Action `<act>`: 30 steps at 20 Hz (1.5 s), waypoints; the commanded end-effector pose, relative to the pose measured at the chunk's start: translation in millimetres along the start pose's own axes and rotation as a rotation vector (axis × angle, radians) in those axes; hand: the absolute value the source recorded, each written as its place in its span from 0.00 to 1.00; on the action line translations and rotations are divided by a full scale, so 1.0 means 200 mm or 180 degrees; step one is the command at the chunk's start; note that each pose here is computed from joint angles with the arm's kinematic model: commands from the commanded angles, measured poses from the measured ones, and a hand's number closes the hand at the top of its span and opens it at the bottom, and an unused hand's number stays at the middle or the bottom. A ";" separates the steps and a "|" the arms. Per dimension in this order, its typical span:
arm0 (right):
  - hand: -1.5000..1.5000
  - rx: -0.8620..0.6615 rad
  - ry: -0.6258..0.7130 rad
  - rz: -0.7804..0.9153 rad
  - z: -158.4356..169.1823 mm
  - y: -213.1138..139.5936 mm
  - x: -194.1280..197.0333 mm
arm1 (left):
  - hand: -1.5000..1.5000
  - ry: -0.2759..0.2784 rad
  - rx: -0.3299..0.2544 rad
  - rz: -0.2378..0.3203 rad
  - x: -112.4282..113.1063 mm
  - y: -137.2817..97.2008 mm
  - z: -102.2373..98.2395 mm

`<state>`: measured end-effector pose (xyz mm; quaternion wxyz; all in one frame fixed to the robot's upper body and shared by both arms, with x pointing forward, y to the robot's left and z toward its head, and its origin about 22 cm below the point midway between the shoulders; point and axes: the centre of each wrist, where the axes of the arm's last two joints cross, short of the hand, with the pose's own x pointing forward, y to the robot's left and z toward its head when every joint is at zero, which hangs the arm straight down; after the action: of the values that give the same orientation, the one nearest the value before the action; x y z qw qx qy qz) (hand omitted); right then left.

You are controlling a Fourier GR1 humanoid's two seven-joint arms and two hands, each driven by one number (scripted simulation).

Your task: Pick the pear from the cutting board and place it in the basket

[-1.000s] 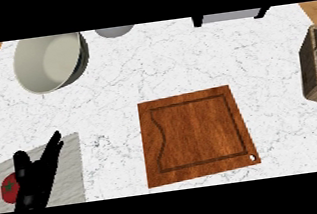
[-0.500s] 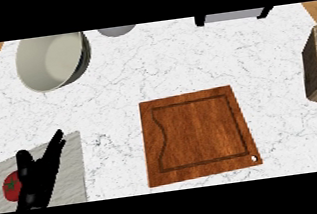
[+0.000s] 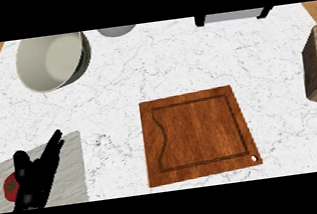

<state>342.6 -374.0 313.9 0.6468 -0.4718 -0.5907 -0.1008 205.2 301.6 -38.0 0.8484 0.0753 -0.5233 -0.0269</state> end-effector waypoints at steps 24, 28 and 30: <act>0.00 -0.0423 -0.0047 0.0445 -0.18 -0.31 -0.43 | 0.50 0.0276 0.0018 0.0047 -0.07 -0.10 -0.06; 0.00 -0.0721 0.0159 0.0200 -0.22 -0.48 -0.53 | 0.50 0.0273 -0.0009 0.0024 -0.05 -0.07 0.08; 0.00 -0.0786 0.0179 0.0180 -0.19 -0.58 -0.55 | 0.50 0.0318 0.0029 0.0125 -0.06 -0.01 0.05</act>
<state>283.6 -490.4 276.0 0.6129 -0.5592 -0.5417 -0.1347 201.4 298.4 -35.2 0.8514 0.0799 -0.5180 -0.0182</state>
